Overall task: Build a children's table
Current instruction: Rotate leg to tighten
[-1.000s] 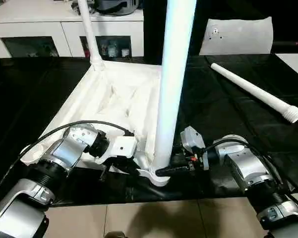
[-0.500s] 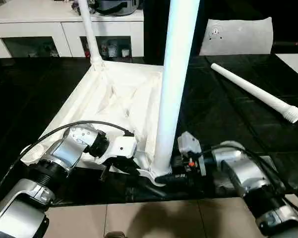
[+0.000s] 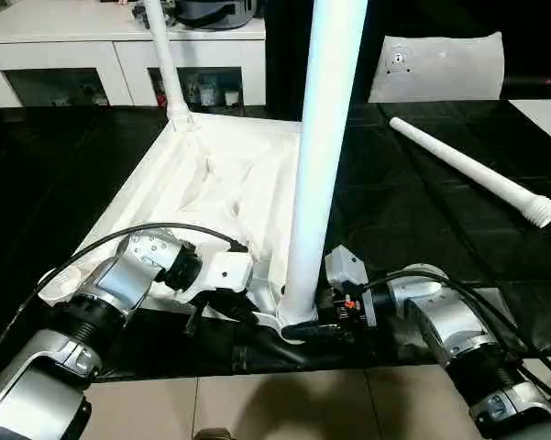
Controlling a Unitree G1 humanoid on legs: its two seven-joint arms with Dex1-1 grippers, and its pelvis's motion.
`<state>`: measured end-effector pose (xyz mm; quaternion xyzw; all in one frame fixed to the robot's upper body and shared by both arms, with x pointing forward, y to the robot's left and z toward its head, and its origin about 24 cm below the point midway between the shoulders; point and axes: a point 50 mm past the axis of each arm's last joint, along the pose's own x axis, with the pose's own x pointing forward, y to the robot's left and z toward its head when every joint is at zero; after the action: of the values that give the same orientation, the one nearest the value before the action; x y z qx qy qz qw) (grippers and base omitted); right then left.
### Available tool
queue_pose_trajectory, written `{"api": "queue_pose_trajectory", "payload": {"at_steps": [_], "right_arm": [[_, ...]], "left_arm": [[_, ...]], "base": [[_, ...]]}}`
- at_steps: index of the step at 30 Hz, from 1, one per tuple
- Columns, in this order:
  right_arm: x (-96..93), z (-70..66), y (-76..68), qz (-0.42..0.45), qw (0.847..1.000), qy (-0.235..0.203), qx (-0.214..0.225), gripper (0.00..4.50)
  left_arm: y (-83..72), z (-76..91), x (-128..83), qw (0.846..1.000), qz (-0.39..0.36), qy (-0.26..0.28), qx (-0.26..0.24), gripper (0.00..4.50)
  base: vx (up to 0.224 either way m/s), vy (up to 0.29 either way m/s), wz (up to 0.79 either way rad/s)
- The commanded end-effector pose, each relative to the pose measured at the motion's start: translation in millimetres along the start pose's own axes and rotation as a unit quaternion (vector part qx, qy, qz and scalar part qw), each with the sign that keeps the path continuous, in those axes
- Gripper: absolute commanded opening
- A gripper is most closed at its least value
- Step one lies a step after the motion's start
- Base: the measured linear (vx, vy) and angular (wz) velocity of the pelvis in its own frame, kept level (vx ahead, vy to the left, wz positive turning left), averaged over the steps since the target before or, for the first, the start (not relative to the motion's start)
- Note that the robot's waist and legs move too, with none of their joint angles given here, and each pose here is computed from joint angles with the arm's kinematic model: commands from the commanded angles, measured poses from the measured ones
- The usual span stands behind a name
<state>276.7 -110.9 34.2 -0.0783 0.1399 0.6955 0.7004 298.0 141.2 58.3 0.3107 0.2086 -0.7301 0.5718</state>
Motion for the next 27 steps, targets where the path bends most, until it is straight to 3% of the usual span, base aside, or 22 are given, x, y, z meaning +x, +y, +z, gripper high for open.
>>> {"api": "queue_pose_trajectory", "payload": {"at_steps": [1,8,12,19,23,27], "right_arm": [[-0.2,6.0,-0.4,0.004,1.000,-0.007,-0.009,3.21],[5.0,5.4,0.7,0.008,1.000,-0.010,-0.006,3.21],[5.8,5.1,1.2,0.013,1.000,-0.015,0.004,2.87],[7.4,2.0,5.3,0.017,0.999,-0.027,0.024,2.77],[13.2,-3.8,12.4,-0.010,0.997,-0.055,0.049,2.77],[21.1,-11.7,8.7,-0.112,0.988,-0.078,0.069,2.77]], "left_arm": [[-3.5,-5.1,6,0.999,-0.029,0.034,0.004,0.00],[-3.8,-5.9,5,0.999,-0.030,0.036,0.003,0.00],[-3.8,-6.2,4,0.999,-0.031,0.038,0.004,0.00],[-4.0,-6.5,6,0.999,-0.025,0.034,-0.008,0.00],[-1.3,-4.5,11,0.998,0.021,0.006,-0.051,0.00],[2.4,6.1,23,0.991,0.077,-0.047,-0.099,0.00]], "base": [[0.000,0.000,0.00],[0.000,0.000,0.00],[0.000,0.000,0.00],[0.000,0.000,0.00],[0.000,0.000,0.00],[0.000,0.000,0.00]]}}
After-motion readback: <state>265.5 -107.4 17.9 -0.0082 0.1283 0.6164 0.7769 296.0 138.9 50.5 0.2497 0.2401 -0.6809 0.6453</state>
